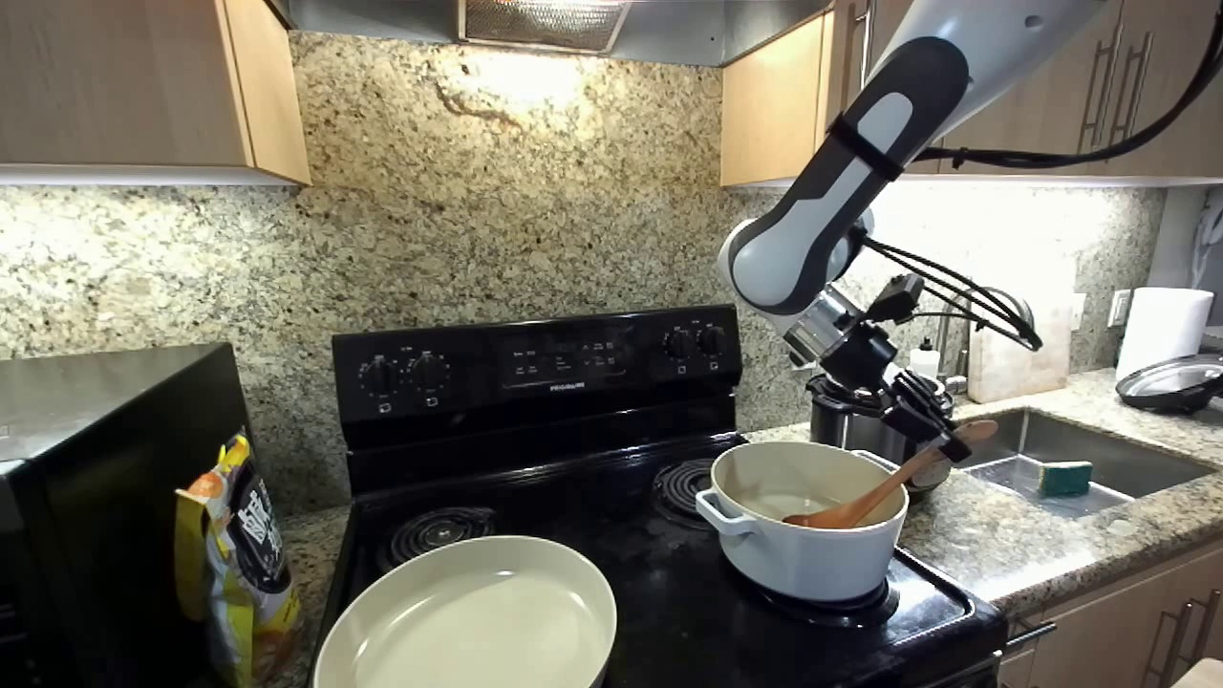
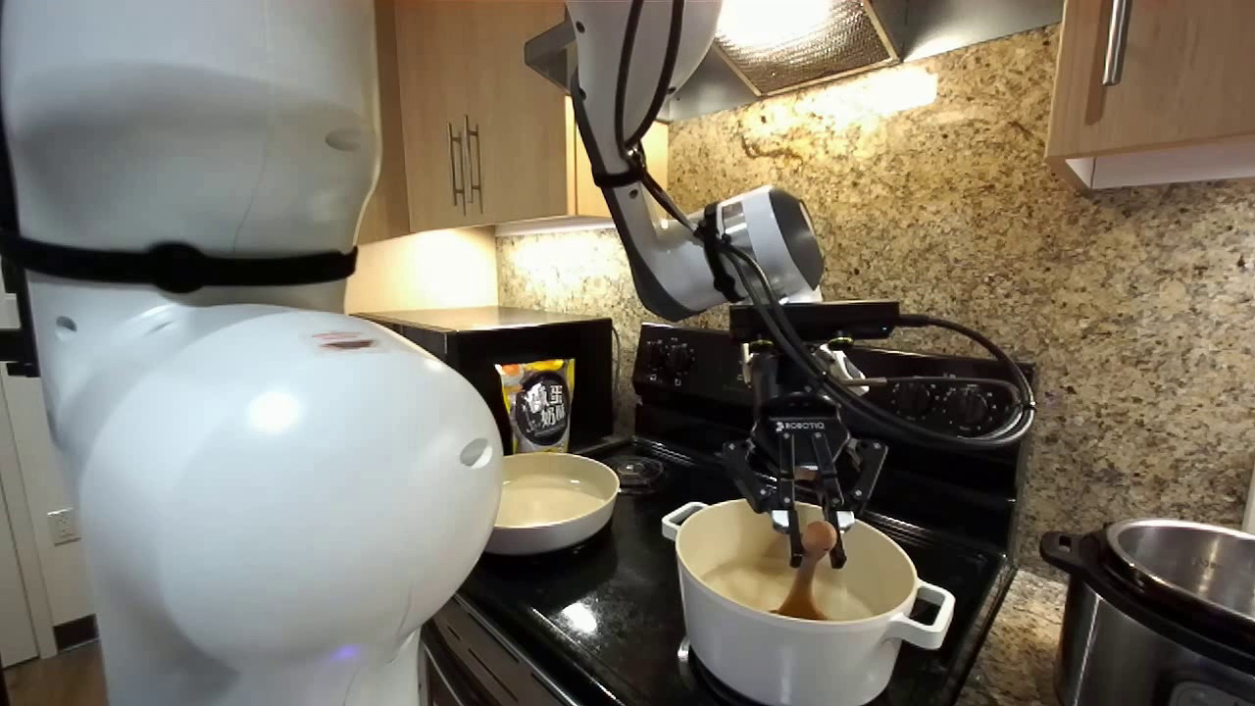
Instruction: Use the wooden spoon to stir the pot.
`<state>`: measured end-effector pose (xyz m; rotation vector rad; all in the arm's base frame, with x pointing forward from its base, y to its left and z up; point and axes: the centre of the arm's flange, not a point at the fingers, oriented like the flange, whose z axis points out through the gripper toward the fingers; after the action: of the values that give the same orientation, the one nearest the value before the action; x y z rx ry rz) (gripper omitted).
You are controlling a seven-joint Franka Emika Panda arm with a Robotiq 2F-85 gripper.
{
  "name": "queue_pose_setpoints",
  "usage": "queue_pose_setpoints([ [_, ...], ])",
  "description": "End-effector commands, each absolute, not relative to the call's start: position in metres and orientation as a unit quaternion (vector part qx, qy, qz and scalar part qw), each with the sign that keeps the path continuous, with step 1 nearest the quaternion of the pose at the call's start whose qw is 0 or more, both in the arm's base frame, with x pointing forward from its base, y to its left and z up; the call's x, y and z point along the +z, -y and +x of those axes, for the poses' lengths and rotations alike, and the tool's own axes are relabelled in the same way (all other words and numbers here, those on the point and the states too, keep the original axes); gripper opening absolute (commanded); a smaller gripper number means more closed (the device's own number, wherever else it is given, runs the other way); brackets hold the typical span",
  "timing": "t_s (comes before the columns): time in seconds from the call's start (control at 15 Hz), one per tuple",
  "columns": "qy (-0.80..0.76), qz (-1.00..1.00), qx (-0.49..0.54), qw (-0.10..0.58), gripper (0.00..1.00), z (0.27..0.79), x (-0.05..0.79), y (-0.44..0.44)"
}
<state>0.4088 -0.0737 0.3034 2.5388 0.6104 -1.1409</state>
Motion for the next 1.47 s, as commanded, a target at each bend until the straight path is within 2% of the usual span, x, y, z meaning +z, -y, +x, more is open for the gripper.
queue_pose_setpoints([
  [0.0, -0.214, 0.884, -0.395, 0.126, 0.08, 0.407, 0.305, 0.065],
  [0.87, -0.211, 0.887, -0.389, 0.134, 0.08, 0.432, 0.309, 0.067],
  [1.4, -0.203, 0.884, -0.401, 0.127, 0.08, 0.420, 0.305, 0.074],
])
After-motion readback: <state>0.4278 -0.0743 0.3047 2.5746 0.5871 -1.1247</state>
